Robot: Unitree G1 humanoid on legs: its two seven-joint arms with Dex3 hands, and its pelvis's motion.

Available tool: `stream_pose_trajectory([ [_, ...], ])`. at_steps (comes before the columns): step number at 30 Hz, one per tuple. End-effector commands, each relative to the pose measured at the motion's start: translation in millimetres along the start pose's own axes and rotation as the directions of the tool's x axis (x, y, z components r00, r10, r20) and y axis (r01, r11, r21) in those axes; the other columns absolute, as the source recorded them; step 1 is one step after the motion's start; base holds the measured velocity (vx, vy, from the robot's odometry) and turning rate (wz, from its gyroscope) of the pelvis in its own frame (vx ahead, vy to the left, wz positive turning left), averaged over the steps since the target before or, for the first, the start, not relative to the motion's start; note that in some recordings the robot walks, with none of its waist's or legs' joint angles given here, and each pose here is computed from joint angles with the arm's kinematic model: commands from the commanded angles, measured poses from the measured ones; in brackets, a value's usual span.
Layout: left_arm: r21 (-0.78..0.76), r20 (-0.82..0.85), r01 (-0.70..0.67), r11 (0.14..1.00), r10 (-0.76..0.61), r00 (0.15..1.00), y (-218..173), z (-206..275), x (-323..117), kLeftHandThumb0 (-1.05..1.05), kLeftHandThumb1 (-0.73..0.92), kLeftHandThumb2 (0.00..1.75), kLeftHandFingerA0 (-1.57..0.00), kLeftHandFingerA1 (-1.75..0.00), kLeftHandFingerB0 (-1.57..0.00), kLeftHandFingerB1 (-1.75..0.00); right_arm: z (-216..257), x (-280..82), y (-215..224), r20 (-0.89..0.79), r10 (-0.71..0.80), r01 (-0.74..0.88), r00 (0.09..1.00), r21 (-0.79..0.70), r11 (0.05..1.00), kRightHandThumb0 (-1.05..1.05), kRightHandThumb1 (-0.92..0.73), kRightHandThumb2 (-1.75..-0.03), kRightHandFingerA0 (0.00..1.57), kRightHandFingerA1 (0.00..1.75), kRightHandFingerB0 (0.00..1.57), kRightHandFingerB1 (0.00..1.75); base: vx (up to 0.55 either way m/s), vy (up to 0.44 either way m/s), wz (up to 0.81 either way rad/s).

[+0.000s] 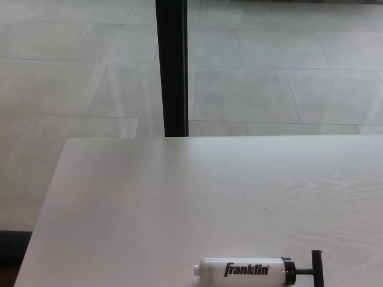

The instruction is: The robot uses its left hand to lift the air pump kept on the middle of the desk and use the right hand to pull out the handle

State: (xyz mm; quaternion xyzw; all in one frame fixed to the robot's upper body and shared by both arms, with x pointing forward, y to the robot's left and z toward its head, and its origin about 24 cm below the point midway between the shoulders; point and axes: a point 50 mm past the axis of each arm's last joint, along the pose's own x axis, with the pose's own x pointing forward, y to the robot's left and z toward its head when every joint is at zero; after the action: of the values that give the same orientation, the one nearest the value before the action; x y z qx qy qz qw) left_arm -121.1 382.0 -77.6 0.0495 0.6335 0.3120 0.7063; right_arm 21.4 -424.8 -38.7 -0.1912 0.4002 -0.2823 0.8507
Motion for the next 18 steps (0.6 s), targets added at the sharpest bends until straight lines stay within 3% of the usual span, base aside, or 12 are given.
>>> stream_pose_trajectory([
  [1, -0.121, 0.098, -0.012, 0.993, 0.024, 0.995, 13, 10, -3, -0.69, 0.73, 0.62, -0.47, -0.47, -0.52, -0.42, 11, -1, -21, 0.063, -0.046, 0.045, 0.997, 0.022, 0.999, -0.55, -0.73, -0.62, 0.67, 0.69, 0.45, 0.39, 0.0, 0.0, 0.0],
  [2, -0.193, 0.095, -0.015, 0.981, 0.034, 0.995, 18, 13, -3, -0.65, 0.75, 0.62, -0.57, -0.52, -0.54, -0.45, 12, -1, -32, 0.016, -0.107, 0.105, 0.994, 0.072, 0.992, -0.59, -0.6, -0.96, 0.62, 0.74, 0.36, 0.53, 0.0, 0.0, 0.0],
  [3, -0.192, 0.092, -0.016, 0.981, 0.035, 0.995, 19, 13, -3, -0.65, 0.75, 0.62, -0.57, -0.52, -0.54, -0.45, 10, -2, -32, 0.01, -0.107, 0.106, 0.994, 0.07, 0.992, -0.59, -0.6, -0.96, 0.62, 0.74, 0.36, 0.53, 0.0, 0.0, 0.0],
  [4, -0.191, 0.085, -0.02, 0.981, 0.037, 0.996, 22, 14, -3, -0.67, 0.76, 0.64, -0.58, -0.51, -0.5, -0.44, 12, -1, -39, -0.006, -0.136, 0.136, 0.991, 0.097, 0.986, -0.55, -0.77, -0.63, 0.64, 0.66, 0.4, 0.4, 0.0, 0.0, 0.0],
  [5, -0.297, 0.066, -0.037, 0.954, 0.059, 0.996, 31, 15, -5, -0.71, 0.67, 0.71, -0.51, -0.57, -0.4, -0.46, 9, -3, -55, -0.081, -0.203, 0.215, 0.976, 0.191, 0.958, -0.58, -0.62, -0.95, 0.57, 0.66, 0.34, 0.52, 0.0, 0.0, 0.0],
  [7, -0.393, 0.106, -0.051, 0.918, 0.1, 0.989, 36, 19, -6, -0.62, 0.74, 0.62, -0.47, -0.54, -0.36, -0.36, 9, -5, -65, -0.098, -0.251, 0.268, 0.963, 0.266, 0.926, -0.51, -0.76, -0.62, 0.59, 0.56, 0.37, 0.38, 0.0, 0.0, 0.0],
  [8, -0.418, 0.126, -0.07, 0.906, 0.134, 0.983, 40, 23, -6, -0.62, 0.74, 0.62, -0.64, -0.53, -0.52, -0.43, 10, -6, -72, -0.109, -0.281, 0.301, 0.954, 0.318, 0.899, -0.56, -0.63, -0.94, 0.54, 0.64, 0.32, 0.51, 0.0, 0.0, 0.0],
  [9, -0.465, 0.142, -0.092, 0.881, 0.176, 0.974, 44, 32, -6, -0.61, 0.73, 0.62, -0.64, -0.55, -0.58, -0.47, 15, -5, -80, -0.114, -0.318, 0.337, 0.941, 0.372, 0.865, -0.53, -0.78, -0.63, 0.59, 0.58, 0.35, 0.37, 0.0, 0.0, 0.0],
  [10, -0.522, 0.177, -0.083, 0.849, 0.203, 0.963, 48, 43, -5, -0.59, 0.72, 0.62, -0.69, -0.58, -0.6, -0.48, 21, -5, -87, -0.101, -0.346, 0.353, 0.933, 0.449, 0.821, -0.53, -0.63, -0.94, 0.56, 0.73, 0.29, 0.52, 0.0, 0.0, 0.0],
  [11, -0.543, 0.212, -0.082, 0.835, 0.231, 0.95, 51, 54, -5, -0.61, 0.72, 0.62, -0.71, -0.54, -0.57, -0.46, 28, -4, -92, -0.073, -0.373, 0.357, 0.925, 0.504, 0.786, -0.49, -0.78, -0.63, 0.64, 0.93, 0.4, 0.41, 0.0, 0.0, 0.0],
  [14, -0.55, 0.331, -0.042, 0.834, 0.265, 0.906, 52, 98, -4, -0.61, 0.71, 0.62, -0.63, -0.51, -0.52, -0.44, 67, 0, -104, 0.029, -0.435, 0.316, 0.9, 0.644, 0.697, -0.53, -0.62, -0.93, 0.53, 0.76, 0.3, 0.51, 0.0, 0.0, 0.0],
  [18, -0.441, 0.65, 0.057, 0.895, 0.275, 0.709, 47, 187, -24, -0.62, 0.74, 0.62, -0.64, -0.51, -0.57, -0.43, 136, -3, -104, 0.281, -0.488, 0.177, 0.826, 0.693, 0.699, -0.53, -0.75, -0.62, 0.39, 0.64, 0.26, 0.38, 0.0, 0.0, 0.0],
])
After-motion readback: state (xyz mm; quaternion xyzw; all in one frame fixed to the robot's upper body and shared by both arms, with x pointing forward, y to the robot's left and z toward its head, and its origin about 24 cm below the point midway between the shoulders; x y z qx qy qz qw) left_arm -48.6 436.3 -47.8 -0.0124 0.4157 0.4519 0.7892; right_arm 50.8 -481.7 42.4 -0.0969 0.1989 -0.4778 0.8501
